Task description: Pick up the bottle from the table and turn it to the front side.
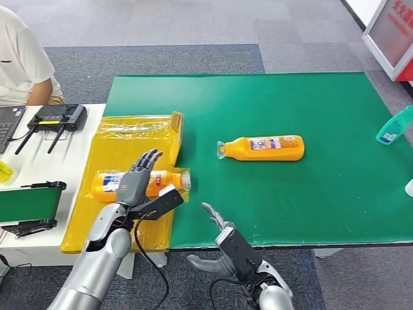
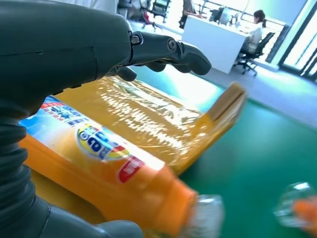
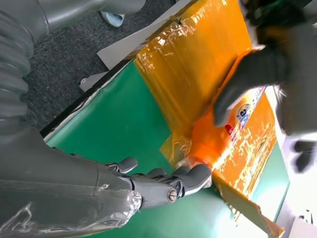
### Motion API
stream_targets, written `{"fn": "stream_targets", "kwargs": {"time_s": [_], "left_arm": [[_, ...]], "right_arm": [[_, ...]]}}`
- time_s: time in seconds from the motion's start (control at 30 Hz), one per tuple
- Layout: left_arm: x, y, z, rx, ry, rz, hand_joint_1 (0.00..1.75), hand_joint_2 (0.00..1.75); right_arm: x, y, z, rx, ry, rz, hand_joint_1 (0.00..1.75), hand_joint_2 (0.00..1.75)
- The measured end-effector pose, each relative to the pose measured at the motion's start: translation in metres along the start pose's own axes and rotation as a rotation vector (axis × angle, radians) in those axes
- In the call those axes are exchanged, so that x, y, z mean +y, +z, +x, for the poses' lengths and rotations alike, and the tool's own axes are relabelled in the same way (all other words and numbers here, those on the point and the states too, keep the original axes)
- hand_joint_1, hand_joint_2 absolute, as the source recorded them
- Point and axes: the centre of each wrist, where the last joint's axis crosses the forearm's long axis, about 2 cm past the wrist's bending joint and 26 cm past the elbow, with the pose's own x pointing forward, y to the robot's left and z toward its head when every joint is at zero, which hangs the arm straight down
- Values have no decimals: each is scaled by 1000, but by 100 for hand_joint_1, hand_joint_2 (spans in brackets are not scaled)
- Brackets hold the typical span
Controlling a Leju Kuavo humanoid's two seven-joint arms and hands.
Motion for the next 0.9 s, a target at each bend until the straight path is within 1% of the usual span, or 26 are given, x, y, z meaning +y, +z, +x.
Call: {"fn": "stream_targets", "kwargs": {"time_s": [0.1,0.3,0.4,0.5,0.6,0.67,0.8,0.9], "left_arm": [[16,10,15,-44,129,82,0,175],[39,33,35,-129,266,231,0,175],[49,44,41,-155,288,282,0,175],[55,50,44,-166,291,308,0,175],[58,54,47,-184,317,333,0,175],[58,59,49,-216,393,359,0,175],[51,81,53,-260,578,405,0,175],[44,94,55,-269,685,382,0,175]], "right_arm": [[-1,6,2,11,8,-20,0,175],[-2,16,5,34,21,-56,0,175],[-3,20,7,39,22,-69,0,175],[-4,22,8,41,23,-76,0,175],[-4,24,8,43,25,-82,0,175],[-5,26,9,46,27,-90,0,175],[-7,39,10,58,25,-123,0,175],[-10,41,14,46,20,-152,0,175]]}}
